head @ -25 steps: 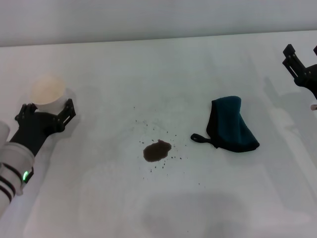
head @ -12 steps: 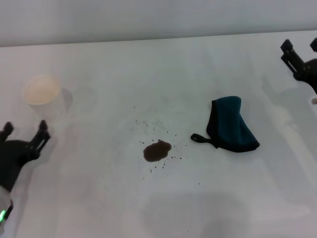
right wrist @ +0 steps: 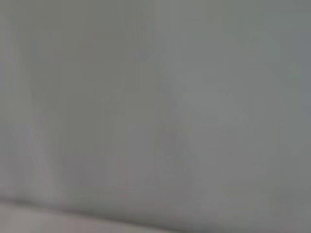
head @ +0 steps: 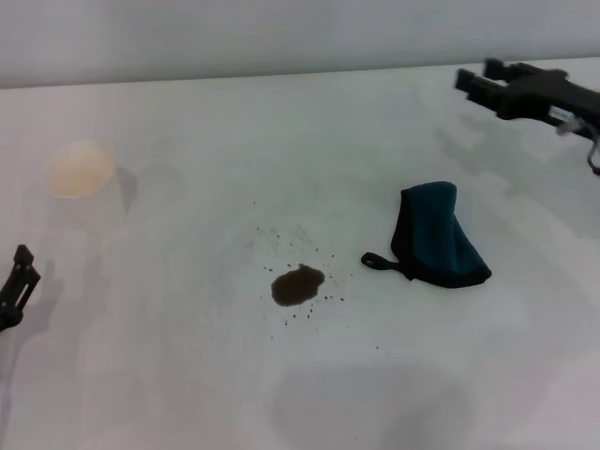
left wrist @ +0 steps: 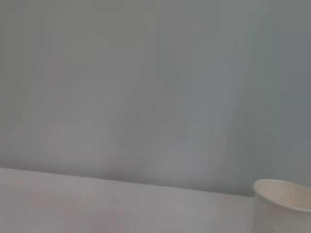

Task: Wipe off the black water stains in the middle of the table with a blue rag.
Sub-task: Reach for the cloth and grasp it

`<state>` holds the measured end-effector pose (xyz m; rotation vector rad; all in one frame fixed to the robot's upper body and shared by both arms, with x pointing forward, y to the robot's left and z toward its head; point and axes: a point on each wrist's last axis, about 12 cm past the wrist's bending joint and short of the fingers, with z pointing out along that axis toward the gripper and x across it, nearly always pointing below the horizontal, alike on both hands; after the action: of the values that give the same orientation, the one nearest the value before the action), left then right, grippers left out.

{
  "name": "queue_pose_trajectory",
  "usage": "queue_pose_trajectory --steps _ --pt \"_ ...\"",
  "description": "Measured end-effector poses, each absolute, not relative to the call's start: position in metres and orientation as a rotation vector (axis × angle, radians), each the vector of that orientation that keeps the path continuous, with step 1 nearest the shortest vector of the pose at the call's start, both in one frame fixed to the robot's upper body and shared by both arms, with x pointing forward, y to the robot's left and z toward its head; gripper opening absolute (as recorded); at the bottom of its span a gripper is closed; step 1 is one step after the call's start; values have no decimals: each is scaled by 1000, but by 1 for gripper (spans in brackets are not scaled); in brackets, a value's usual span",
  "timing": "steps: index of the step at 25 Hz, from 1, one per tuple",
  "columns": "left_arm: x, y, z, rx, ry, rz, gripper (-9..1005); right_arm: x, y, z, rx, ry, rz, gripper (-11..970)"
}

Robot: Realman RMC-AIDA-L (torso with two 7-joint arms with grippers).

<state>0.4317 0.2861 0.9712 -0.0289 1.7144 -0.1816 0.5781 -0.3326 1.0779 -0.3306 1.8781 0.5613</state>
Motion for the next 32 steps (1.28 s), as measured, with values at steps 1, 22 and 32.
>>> queue_pose_trajectory --steps 1,22,32 --pt "432 287 972 -26 1712 -178 887 581 -329 1084 -368 1906 554 697" --pt "461 304 988 5 1627 -170 887 563 -277 1174 -342 2566 439 558" --pt "476 314 995 39 1612 -151 887 568 -241 1126 -338 2788 358 540"
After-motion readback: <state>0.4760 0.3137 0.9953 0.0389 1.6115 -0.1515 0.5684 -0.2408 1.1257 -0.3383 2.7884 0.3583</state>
